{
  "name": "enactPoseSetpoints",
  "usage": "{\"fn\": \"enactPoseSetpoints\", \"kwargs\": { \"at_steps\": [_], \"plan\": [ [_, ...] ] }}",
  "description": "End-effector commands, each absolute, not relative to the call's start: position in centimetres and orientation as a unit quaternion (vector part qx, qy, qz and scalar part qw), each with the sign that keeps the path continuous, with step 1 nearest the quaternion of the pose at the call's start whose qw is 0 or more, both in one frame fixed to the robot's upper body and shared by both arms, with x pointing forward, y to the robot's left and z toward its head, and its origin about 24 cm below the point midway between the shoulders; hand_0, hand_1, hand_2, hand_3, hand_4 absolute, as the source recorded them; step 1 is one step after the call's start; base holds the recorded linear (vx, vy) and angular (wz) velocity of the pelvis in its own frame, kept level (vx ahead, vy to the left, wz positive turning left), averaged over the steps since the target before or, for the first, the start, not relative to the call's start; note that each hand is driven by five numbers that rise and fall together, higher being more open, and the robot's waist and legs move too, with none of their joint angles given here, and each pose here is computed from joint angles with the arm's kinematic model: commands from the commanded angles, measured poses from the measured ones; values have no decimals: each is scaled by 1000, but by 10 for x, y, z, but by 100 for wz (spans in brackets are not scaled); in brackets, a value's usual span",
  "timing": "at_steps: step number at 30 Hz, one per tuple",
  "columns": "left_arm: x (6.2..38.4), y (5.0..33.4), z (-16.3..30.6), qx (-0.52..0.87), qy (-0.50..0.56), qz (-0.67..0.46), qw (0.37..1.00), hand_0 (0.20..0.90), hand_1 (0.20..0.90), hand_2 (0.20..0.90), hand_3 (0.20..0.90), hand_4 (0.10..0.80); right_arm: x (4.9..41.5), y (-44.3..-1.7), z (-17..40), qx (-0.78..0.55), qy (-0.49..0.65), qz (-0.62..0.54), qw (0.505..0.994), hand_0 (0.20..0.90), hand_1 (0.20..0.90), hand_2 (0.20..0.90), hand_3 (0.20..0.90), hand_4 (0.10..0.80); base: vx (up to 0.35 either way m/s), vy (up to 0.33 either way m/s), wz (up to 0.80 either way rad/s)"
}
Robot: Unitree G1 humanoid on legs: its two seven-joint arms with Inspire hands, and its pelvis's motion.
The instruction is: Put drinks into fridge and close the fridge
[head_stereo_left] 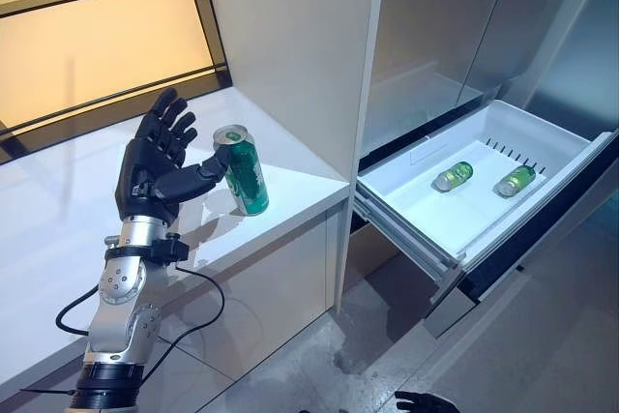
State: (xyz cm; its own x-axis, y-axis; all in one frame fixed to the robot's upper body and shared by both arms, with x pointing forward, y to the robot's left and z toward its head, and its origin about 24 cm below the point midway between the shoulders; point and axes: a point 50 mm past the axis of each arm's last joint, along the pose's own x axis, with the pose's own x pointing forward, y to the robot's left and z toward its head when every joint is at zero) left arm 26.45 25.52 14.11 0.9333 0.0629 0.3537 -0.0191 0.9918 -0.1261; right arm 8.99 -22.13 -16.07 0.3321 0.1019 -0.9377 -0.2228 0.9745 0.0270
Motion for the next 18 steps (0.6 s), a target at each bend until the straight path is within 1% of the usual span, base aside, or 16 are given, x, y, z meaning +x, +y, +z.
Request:
{"fn": "enactPoseSetpoints", "kwargs": {
  "at_steps": [1,8,18],
  "plan": [
    [267,271,196,-26,-286,9,958,900,900,900,900,800,93,-225,-159,-64,571,121,809,900,900,900,900,800,0,0,0],
    [269,277,200,-19,-281,-9,959,900,900,900,900,800,93,-228,-158,-64,574,118,808,900,900,900,900,800,0,0,0],
    [278,277,202,15,-261,10,965,900,900,900,900,800,94,-231,-157,-60,573,112,810,900,900,900,900,800,0,0,0]
  ]
}}
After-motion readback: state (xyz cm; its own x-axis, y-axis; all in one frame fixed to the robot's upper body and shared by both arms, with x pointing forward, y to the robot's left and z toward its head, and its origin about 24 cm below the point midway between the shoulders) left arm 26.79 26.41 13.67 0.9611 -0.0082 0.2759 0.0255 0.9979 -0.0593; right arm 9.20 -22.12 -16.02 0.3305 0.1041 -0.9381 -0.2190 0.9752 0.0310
